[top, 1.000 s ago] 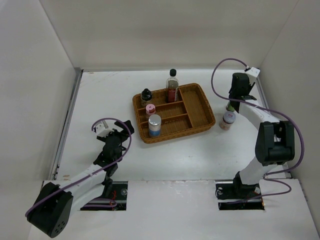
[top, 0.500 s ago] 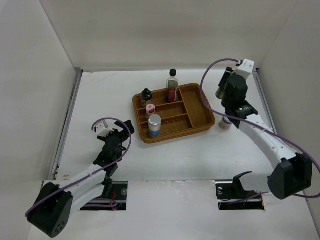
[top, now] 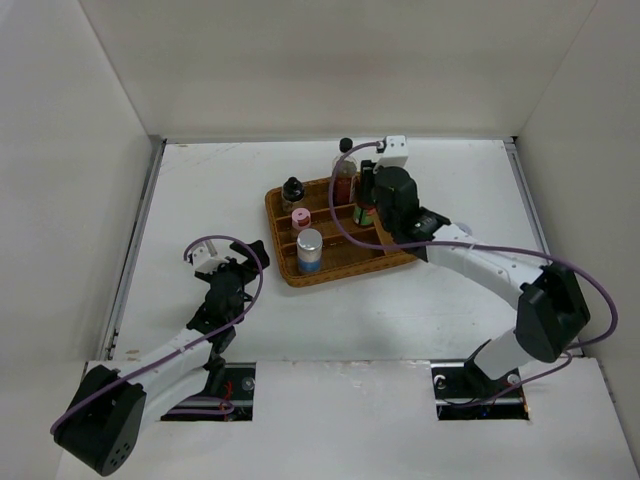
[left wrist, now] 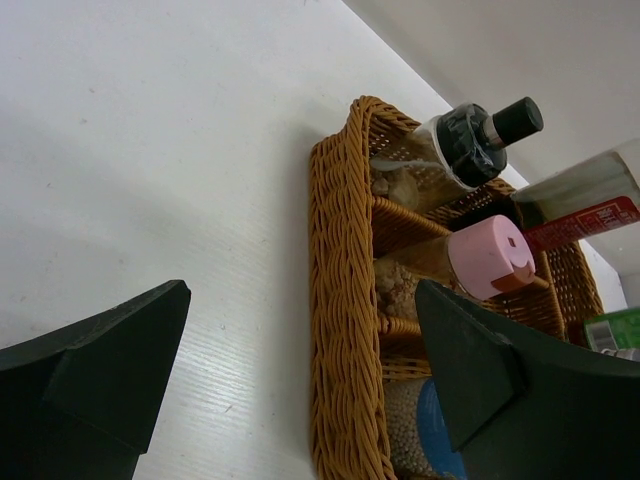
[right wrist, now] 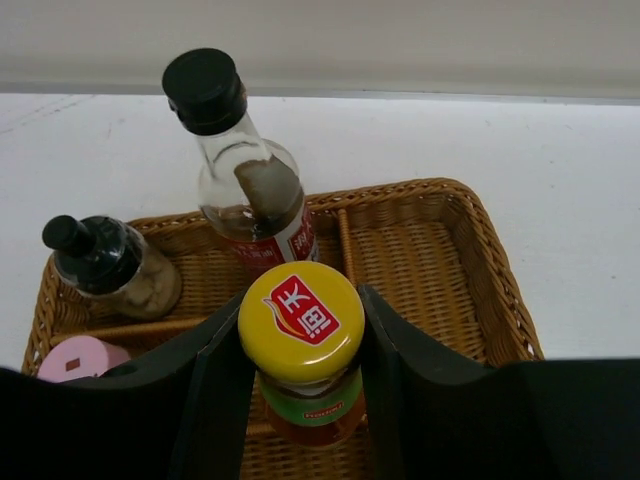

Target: Organize the condiment bottles

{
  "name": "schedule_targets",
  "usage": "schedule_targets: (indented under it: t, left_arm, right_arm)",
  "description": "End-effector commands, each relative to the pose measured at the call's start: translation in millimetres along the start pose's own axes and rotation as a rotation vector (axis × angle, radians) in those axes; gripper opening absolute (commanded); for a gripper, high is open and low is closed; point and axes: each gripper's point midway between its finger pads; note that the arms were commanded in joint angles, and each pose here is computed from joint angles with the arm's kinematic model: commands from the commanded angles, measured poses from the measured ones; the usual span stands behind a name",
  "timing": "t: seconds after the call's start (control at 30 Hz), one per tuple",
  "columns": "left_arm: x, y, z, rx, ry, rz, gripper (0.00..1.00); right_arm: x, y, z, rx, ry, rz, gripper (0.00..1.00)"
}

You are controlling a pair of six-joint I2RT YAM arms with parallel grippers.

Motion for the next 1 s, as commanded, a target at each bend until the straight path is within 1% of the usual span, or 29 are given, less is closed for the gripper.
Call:
schedule_targets:
  t: [0.0,0.23,0.43,0.63,0.73,0.83,0.97]
  left_arm:
    - [-0.9,13.3,-15.9,0.054,-0.051,-0.039,1.00]
    - [-2.0,11.9,-14.9,0.057,-0.047,-0.033,1.00]
    - [-1.4,13.2,-15.3,0.061,-0.050,-0.036,1.00]
    - [-1.9,12.2,-14.4,0.059,-0.048,-0.032,1.00]
    - [-2.6,12.0,-13.3,0.057,-0.044,-0.032,1.00]
    - [-2.4,10.5,-15.1,0.057,-0.052,-0.023,1.00]
    - [-1.6,13.7,-14.4,0.062,-0.050,-0.034,1.00]
  right_arm:
    - [7.1,98.9,14.2,-0.175,0.042,-0.245,0.30]
    - [-9.2,74.5,33.2,-0.148,0.062,-0.204,0.31]
    - [-26.8,34.3,37.0,-0.117,0.043,-0.144,0.31]
    - [-40.2,-5.4,39.1,-0.070,0.030,-0.077,0.34]
    - [-44.1,-18.0,39.6,-0.057,0.025,-0.053,0.39]
    - [-45.3,-20.2,40.1,-0.054,0.023,-0.045,0.47]
    - [-36.0,-10.7,37.4,-0.058,0.028,-0.053,0.70]
Point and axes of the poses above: each gripper's point midway between its finger pads, its own x axis back along the fingers, its own z axis along the line the jaws close on, y = z × x, and after that the axes turned 3 degrees about x, right-handed
